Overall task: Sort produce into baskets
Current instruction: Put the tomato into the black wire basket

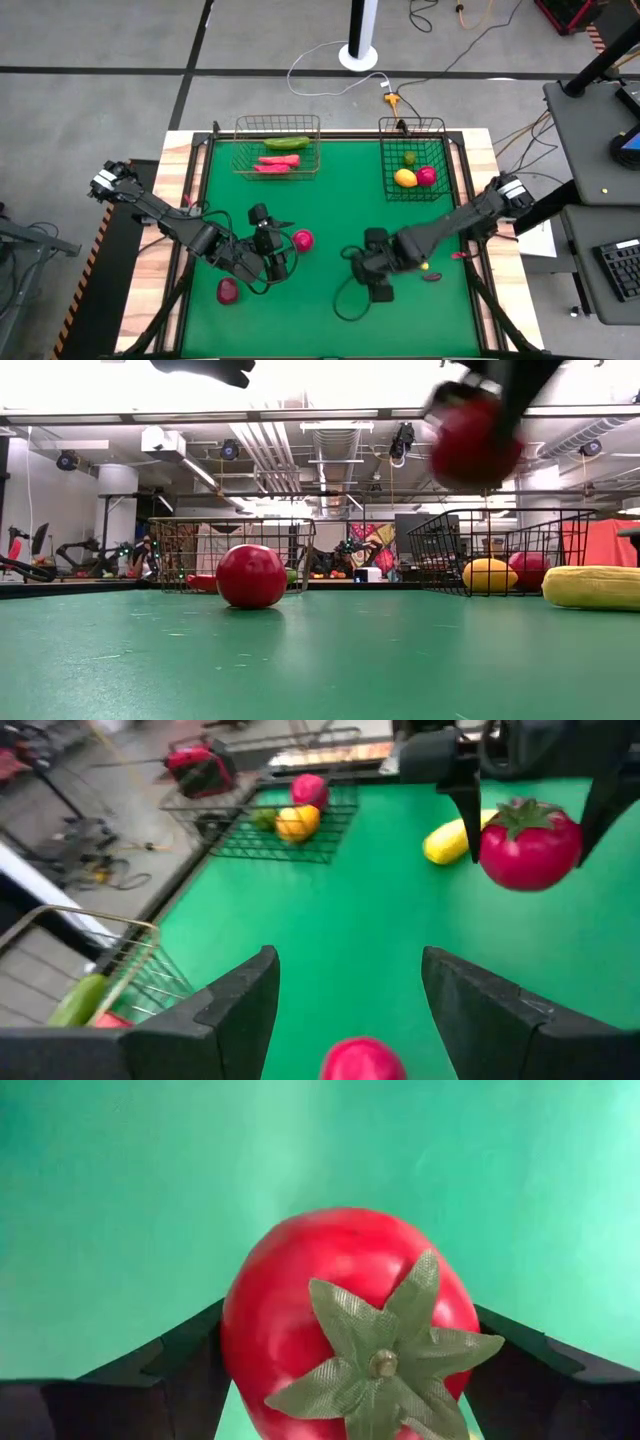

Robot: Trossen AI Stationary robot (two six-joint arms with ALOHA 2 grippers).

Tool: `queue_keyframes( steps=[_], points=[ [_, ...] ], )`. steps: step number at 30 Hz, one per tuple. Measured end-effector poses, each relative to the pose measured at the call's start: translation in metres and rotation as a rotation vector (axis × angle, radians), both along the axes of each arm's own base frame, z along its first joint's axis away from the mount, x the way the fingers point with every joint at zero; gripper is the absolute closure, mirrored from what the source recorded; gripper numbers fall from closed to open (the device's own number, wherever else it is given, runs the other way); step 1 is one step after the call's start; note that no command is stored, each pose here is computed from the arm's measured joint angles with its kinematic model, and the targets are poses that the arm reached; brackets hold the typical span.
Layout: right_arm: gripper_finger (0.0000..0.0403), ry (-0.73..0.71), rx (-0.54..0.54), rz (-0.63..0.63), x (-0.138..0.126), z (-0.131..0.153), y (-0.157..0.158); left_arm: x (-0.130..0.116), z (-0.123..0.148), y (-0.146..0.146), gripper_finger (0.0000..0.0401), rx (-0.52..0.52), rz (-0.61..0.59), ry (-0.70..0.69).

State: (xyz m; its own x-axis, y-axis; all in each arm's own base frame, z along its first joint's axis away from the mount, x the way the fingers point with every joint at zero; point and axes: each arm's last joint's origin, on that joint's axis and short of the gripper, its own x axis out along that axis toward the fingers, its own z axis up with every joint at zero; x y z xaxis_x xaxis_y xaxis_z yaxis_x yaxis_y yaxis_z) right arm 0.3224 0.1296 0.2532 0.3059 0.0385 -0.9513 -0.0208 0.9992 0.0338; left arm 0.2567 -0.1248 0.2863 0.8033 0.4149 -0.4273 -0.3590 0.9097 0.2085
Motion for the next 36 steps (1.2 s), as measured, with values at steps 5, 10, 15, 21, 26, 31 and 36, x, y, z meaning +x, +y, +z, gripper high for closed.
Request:
queue_keyframes(
  steps=[5, 10, 15, 21, 26, 31, 36],
  points=[
    [0.0088, -0.056, -0.054, -0.051, 0.018, 0.039, -0.043, -0.001, 0.001, -0.001, 0.0175, -0.002, 0.01, -0.013],
    [0.0092, -0.053, -0.125, -0.139, 0.025, 0.058, -0.101, -0.006, 0.004, -0.011, 0.0175, -0.012, 0.004, -0.043],
    [0.0086, -0.018, -0.16, -0.244, 0.022, 0.064, -0.169, -0.014, 0.003, -0.02, 0.0175, -0.002, 0.016, -0.062],
    [0.0088, -0.009, -0.171, -0.464, -0.009, 0.069, -0.246, -0.02, 0.001, -0.026, 0.0175, -0.029, 0.021, -0.059],
    [0.0089, -0.012, -0.149, -0.759, -0.056, 0.072, -0.3, -0.022, -0.001, -0.025, 0.0175, -0.039, 0.035, -0.054],
    [0.0082, 0.002, -0.124, -1.004, -0.102, 0.064, -0.333, -0.022, -0.001, -0.025, 0.0175, -0.036, 0.037, -0.052],
    [0.0088, -0.046, -0.053, -1.067, -0.119, 0.038, -0.344, -0.023, -0.002, -0.024, 0.0175, -0.029, 0.038, -0.044]
  ],
)
